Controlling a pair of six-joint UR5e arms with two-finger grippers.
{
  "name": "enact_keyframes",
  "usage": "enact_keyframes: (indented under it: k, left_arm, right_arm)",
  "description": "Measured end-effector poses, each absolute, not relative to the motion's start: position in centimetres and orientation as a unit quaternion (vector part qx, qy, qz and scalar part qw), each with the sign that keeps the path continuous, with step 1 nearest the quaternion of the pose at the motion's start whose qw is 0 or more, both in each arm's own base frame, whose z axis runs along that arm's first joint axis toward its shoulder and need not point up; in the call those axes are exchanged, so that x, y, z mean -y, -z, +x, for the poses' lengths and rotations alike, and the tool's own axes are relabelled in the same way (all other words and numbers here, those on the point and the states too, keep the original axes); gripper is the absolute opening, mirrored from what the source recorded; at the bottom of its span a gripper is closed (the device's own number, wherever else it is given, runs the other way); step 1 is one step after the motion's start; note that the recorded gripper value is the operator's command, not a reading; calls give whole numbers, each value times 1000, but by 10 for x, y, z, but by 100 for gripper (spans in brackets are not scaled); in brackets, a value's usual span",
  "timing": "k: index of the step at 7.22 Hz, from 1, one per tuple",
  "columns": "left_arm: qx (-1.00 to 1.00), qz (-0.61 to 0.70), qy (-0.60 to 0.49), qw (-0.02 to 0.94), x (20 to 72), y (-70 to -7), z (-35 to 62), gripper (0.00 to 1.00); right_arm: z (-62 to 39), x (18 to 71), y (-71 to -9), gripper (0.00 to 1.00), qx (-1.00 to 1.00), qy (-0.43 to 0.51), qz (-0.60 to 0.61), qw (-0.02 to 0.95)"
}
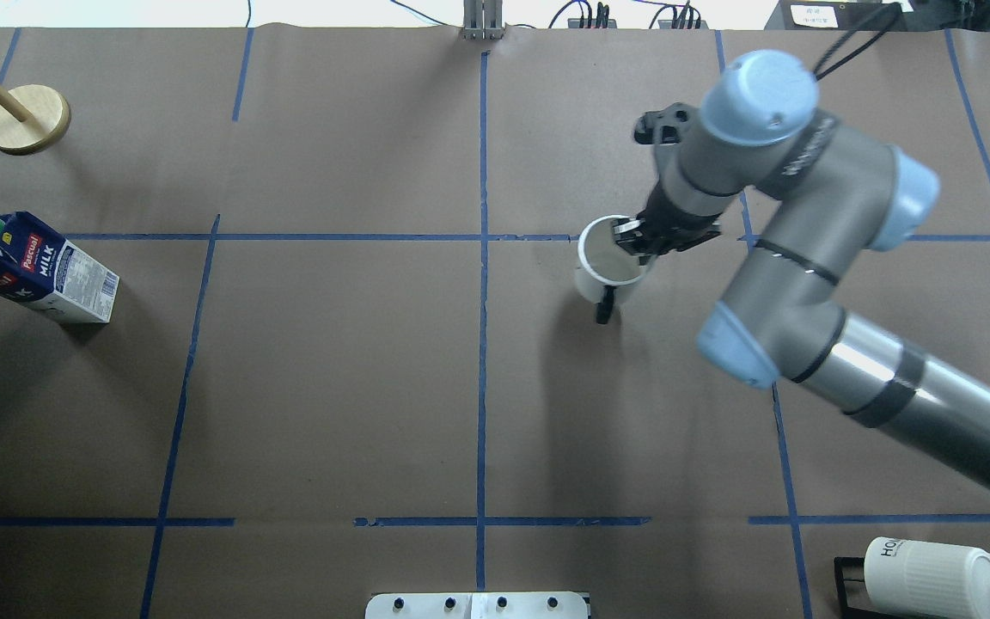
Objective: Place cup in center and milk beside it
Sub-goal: 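Carry the white mug with the right gripper to the table center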
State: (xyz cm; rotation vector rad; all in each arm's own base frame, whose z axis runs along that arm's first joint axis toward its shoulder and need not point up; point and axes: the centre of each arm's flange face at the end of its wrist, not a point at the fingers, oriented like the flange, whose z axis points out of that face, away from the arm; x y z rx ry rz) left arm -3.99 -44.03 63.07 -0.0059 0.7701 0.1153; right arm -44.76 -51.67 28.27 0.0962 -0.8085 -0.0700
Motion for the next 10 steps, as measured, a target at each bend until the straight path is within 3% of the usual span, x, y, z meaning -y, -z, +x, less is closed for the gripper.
enact_keyframes:
  k: [3,8,9,10]
  left_arm:
    - [-375,-3,-56,925,440,-631,-40,100]
    - [-375,-3,-56,925,440,-631,-40,100]
    - [-375,-3,-56,925,440,-631,-40,100]
    - [-375,-4,-56,925,440,-631,-40,100]
  right_arm:
    - [-515,514,-241,0,390,19,49,919]
    - [-543,505,-229,2,390,26,52,919]
    - [-548,505,-231,10,390,27,54,919]
    - [-550,504,-232,52,390,29,54,919]
